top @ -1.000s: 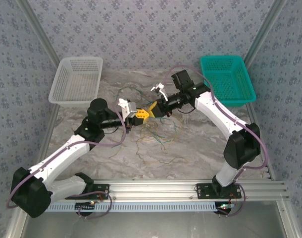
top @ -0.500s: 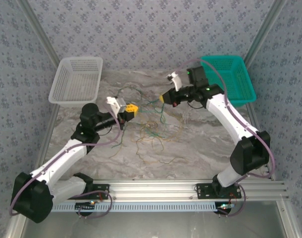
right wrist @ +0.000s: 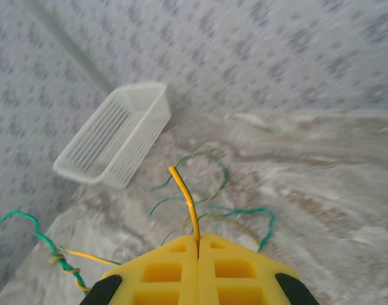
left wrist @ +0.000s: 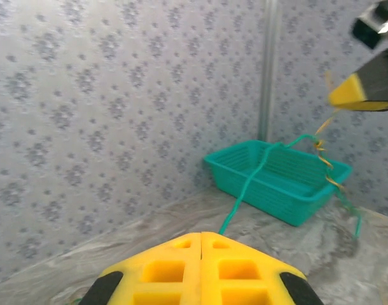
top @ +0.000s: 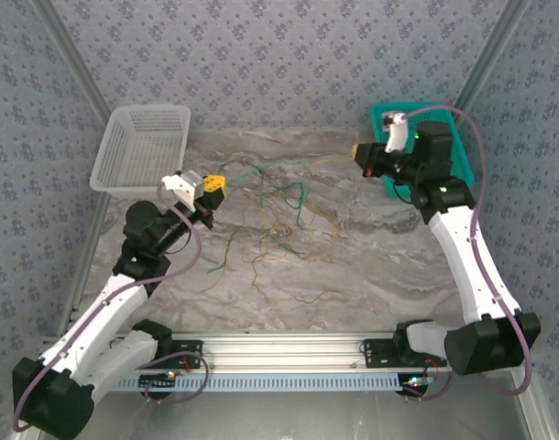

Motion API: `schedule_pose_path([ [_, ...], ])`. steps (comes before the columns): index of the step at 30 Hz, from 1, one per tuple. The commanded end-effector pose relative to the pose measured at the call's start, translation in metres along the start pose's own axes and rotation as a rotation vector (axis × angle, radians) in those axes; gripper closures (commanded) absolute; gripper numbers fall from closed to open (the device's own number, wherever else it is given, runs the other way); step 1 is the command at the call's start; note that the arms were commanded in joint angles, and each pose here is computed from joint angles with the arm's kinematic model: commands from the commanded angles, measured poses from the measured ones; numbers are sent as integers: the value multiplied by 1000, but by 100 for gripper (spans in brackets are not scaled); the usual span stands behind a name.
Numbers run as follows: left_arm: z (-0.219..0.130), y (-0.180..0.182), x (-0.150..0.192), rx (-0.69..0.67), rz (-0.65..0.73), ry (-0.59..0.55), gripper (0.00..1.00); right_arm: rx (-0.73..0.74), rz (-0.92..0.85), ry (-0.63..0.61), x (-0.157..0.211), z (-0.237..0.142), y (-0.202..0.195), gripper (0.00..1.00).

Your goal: Untangle the cables

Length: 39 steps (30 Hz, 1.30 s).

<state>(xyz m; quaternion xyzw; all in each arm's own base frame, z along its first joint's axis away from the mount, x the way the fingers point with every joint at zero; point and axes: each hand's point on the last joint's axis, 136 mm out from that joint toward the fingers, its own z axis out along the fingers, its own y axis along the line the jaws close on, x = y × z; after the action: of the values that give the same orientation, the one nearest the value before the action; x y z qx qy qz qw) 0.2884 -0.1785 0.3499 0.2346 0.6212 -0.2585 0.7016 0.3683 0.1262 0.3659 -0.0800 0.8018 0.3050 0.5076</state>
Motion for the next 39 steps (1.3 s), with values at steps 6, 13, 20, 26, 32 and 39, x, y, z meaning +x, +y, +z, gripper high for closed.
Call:
schedule_pose_path([
  [6, -21, 67, -49, -339, 45, -81, 100, 248, 38, -202, -50, -59, -38, 100],
  [13, -44, 107, -76, -529, 27, -123, 100, 424, 88, -290, -64, -102, -71, 100],
  [20, -45, 121, -90, -550, -33, -131, 100, 442, 74, -351, -86, -120, -72, 100],
  [26, -35, 129, -86, -559, -46, -102, 100, 412, 77, -351, -90, -116, -68, 100],
  [32, -31, 178, -80, -778, -15, -36, 100, 392, 50, -364, -94, -121, -60, 100],
  [39, -36, 272, -37, -1088, -65, 173, 100, 383, 23, -370, -94, -125, -52, 100],
])
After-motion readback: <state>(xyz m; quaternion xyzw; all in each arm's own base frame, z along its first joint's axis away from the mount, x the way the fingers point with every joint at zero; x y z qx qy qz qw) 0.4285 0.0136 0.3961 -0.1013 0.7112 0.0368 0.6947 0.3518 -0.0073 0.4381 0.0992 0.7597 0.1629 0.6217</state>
